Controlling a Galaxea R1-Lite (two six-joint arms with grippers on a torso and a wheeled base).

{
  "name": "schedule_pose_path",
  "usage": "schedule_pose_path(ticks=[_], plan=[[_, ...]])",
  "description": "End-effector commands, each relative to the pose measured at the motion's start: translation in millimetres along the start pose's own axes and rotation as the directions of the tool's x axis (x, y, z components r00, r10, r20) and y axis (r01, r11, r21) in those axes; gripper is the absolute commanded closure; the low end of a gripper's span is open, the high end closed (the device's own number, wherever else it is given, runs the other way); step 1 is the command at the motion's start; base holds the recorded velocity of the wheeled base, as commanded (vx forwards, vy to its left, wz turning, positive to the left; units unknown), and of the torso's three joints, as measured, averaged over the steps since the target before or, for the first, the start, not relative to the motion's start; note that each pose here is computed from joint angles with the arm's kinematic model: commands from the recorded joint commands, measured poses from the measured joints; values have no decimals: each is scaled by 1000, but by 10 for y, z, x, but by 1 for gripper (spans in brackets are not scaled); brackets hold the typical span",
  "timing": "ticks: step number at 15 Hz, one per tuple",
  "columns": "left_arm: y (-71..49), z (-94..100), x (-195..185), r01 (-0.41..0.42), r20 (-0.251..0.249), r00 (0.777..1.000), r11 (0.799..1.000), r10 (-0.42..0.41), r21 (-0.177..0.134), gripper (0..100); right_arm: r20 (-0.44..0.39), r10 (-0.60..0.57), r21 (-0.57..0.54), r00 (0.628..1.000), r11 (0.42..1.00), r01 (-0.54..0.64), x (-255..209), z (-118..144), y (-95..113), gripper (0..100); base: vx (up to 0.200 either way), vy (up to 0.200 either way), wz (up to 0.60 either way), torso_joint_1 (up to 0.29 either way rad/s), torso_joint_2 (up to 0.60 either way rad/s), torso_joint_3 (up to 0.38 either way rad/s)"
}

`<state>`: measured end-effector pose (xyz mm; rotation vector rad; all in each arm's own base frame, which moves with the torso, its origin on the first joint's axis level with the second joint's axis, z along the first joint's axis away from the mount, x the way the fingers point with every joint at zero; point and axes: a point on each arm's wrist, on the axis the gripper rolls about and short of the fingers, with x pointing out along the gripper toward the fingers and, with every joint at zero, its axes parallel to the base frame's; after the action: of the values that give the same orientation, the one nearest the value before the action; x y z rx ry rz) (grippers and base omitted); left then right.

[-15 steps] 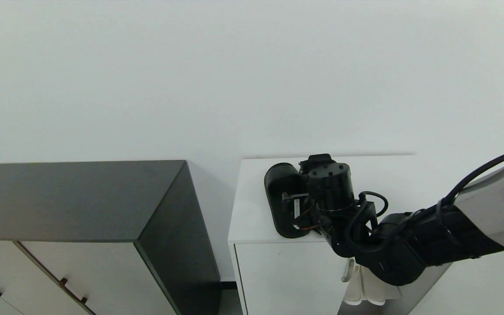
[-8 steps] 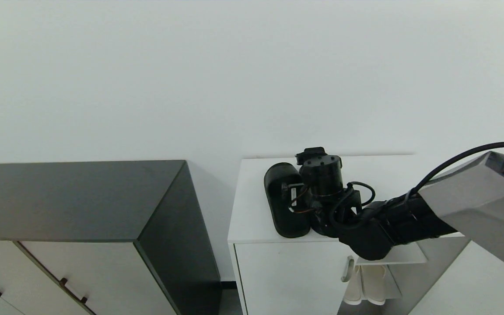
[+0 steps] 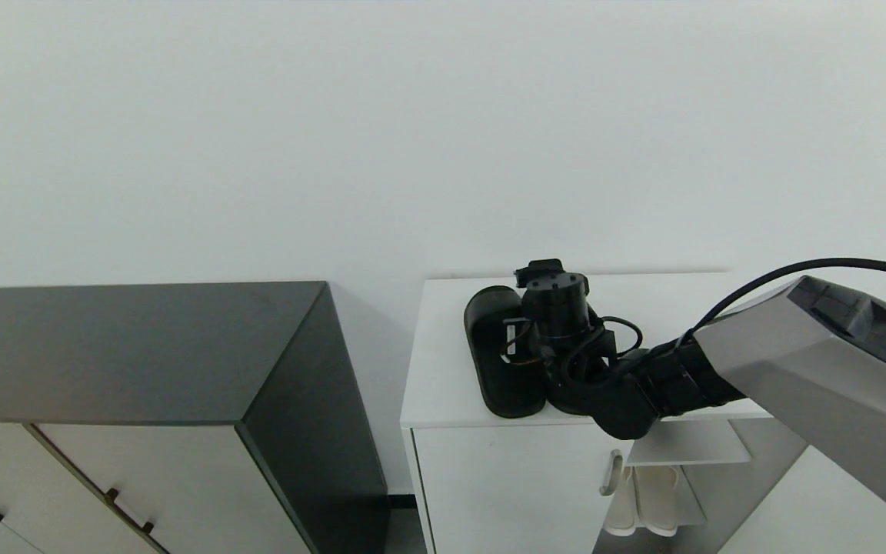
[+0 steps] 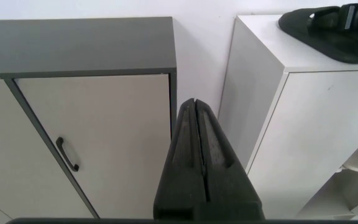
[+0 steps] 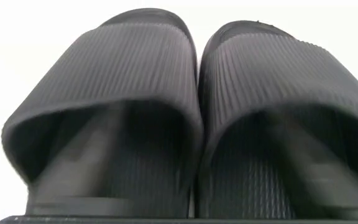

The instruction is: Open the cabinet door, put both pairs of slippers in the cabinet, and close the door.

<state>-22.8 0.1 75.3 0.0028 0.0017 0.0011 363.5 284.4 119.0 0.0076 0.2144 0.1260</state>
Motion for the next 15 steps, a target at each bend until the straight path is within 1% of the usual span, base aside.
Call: schedule_pose_path(ticks=[1,5,7,10,11,12,13,15], plan=[[0,0,0,0,0,1000,1000,0,0,100,14,2,9,1000,1000,-2,54,20,25,100,0,0,0,0,0,0],[0,0,0,1,0,1000,1000,-1,0,100,26,1,13,1000,1000,-1,11,84,8,100,0,0,0,0,0,0],[0,0,0,1,0,1000,1000,-1,3,100,41,22,14,999,1000,-23,-212,243,-7,100,0,0,0,0,0,0],[-1,1,1,3,-1,1000,1000,-3,3,100,33,67,4,997,998,-67,-613,334,-34,100,0,0,0,0,0,0],[-1,0,0,3,0,1000,1000,-3,3,100,25,79,-2,997,997,-79,-713,326,-44,100,0,0,0,0,0,0],[-1,1,1,3,-1,1000,1000,-3,5,100,13,112,-10,994,994,-112,-920,312,-59,100,0,0,0,0,0,0],[-1,1,1,3,-1,1000,1000,-3,5,100,-17,155,-29,988,987,-156,-1164,244,-97,100,0,0,0,0,0,0],[-1,1,1,3,-1,1000,1000,-3,5,100,-57,211,-54,976,975,-214,-1439,128,-114,100,0,0,0,0,0,0]])
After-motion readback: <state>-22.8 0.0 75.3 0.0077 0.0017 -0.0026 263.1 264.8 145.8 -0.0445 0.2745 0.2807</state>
